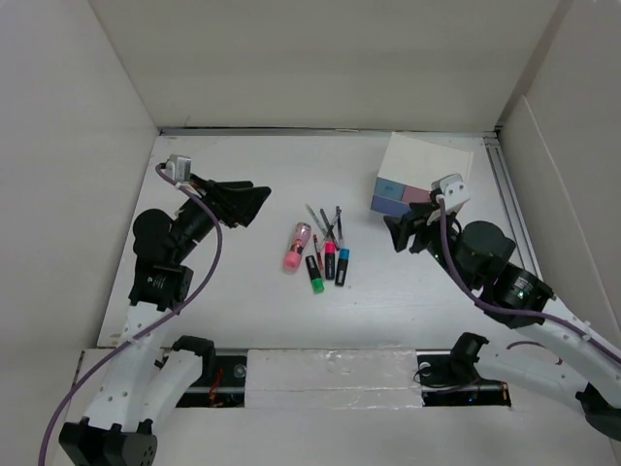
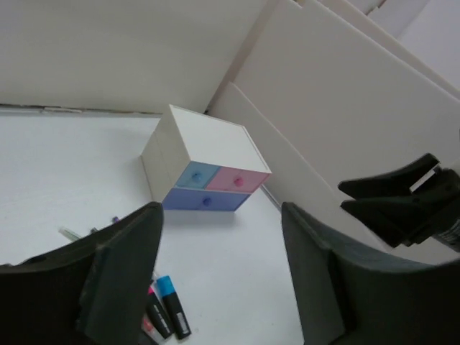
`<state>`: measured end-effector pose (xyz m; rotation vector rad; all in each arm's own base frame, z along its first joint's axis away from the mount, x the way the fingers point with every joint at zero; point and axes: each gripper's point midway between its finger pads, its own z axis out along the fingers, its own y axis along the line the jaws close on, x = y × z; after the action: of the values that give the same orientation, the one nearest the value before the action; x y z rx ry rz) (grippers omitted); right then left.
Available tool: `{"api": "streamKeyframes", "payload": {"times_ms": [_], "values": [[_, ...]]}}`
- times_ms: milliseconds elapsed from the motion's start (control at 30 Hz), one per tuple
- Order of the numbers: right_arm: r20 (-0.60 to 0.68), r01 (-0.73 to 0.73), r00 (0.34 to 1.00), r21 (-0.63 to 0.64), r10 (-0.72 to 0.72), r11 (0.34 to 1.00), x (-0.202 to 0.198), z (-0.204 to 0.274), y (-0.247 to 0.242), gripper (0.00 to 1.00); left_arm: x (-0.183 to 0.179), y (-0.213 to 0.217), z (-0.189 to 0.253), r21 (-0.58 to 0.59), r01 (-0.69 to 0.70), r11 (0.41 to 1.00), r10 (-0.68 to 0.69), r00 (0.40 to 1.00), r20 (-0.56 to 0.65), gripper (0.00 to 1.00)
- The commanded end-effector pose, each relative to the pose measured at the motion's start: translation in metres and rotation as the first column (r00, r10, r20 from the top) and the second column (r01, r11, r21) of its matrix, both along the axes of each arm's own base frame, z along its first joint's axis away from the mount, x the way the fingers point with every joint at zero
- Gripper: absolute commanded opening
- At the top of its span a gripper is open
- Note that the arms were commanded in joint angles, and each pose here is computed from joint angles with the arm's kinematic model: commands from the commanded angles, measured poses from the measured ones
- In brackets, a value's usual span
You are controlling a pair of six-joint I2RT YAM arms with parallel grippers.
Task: Organize the desk
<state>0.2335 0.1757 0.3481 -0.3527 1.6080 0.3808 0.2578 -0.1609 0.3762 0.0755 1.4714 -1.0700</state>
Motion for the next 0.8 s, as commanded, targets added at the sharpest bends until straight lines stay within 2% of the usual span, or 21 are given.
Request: {"api": "streamKeyframes", "payload": {"times_ms": [0,33,67,100,167,333,400,433,467,500,533,567,633,667,767], "values": [[0.060,-0.011,0.998,0.062,0.007,0.998,-0.003,0.034,-0.002,0.33,-0.006,-0.006,0.014,0.015,0.049,0.999,-0.049,0.996,0.067,0.60],[0.062,0.003,0.998,0.058,-0.007,0.998,-0.002,0.036,-0.004,0.18,-0.005,-0.008,0.011,0.020,0.060,0.998,-0.061,0.996,0.064,0.53],[0.056,0.020,0.998,0.051,-0.023,0.998,-0.001,0.037,-0.007,0.08,-0.005,-0.009,0.011,0.018,0.071,0.997,-0.072,0.995,0.075,0.39],[0.038,0.041,0.998,0.029,-0.042,0.999,0.002,0.033,-0.009,0.00,-0.004,-0.010,0.009,0.009,0.073,0.997,-0.073,0.995,0.068,0.31],[0.044,0.100,0.994,0.039,-0.102,0.994,0.005,0.041,-0.020,0.00,0.000,-0.010,0.007,0.002,0.070,0.998,-0.070,0.995,0.070,0.17],[0.056,0.212,0.975,0.080,-0.217,0.974,0.027,0.055,-0.033,0.00,0.017,-0.020,-0.001,-0.051,0.117,0.992,-0.116,0.993,0.037,0.07],[0.076,0.222,0.970,0.106,-0.231,0.969,0.039,0.068,-0.032,0.01,0.028,-0.025,0.002,-0.058,0.092,0.994,-0.091,0.995,0.033,0.07],[0.064,0.224,0.971,0.088,-0.230,0.971,0.052,0.066,-0.026,0.01,0.030,-0.047,-0.006,-0.006,0.105,0.994,-0.105,0.994,0.026,0.07],[0.086,0.228,0.967,0.124,-0.239,0.966,0.060,0.084,-0.031,0.01,0.044,-0.051,0.004,0.000,0.006,1.000,-0.006,1.000,0.007,0.08],[0.095,0.227,0.966,0.138,-0.241,0.964,0.066,0.093,-0.032,0.03,0.049,-0.063,0.005,0.027,-0.033,0.999,0.034,0.999,-0.004,0.10],[0.092,0.219,0.968,0.134,-0.232,0.967,0.076,0.096,-0.028,0.04,0.039,-0.103,-0.004,0.080,0.011,0.997,-0.009,0.999,-0.034,0.11],[0.099,0.190,0.974,0.135,-0.204,0.972,0.078,0.104,-0.025,0.05,0.049,-0.102,0.013,0.119,-0.113,0.987,0.113,0.994,0.002,0.16],[0.126,0.224,0.961,0.167,-0.246,0.960,0.081,0.126,-0.040,0.11,0.043,-0.124,0.009,0.176,-0.158,0.972,0.157,0.987,0.018,0.26],[0.121,0.244,0.956,0.169,-0.265,0.955,0.079,0.127,-0.047,0.13,0.029,-0.140,0.005,0.200,-0.161,0.967,0.158,0.987,0.031,0.34],[0.097,0.286,0.947,0.183,-0.307,0.941,0.076,0.108,-0.068,0.12,0.018,-0.185,-0.039,0.252,-0.026,0.967,0.035,0.999,-0.032,0.40]]}}
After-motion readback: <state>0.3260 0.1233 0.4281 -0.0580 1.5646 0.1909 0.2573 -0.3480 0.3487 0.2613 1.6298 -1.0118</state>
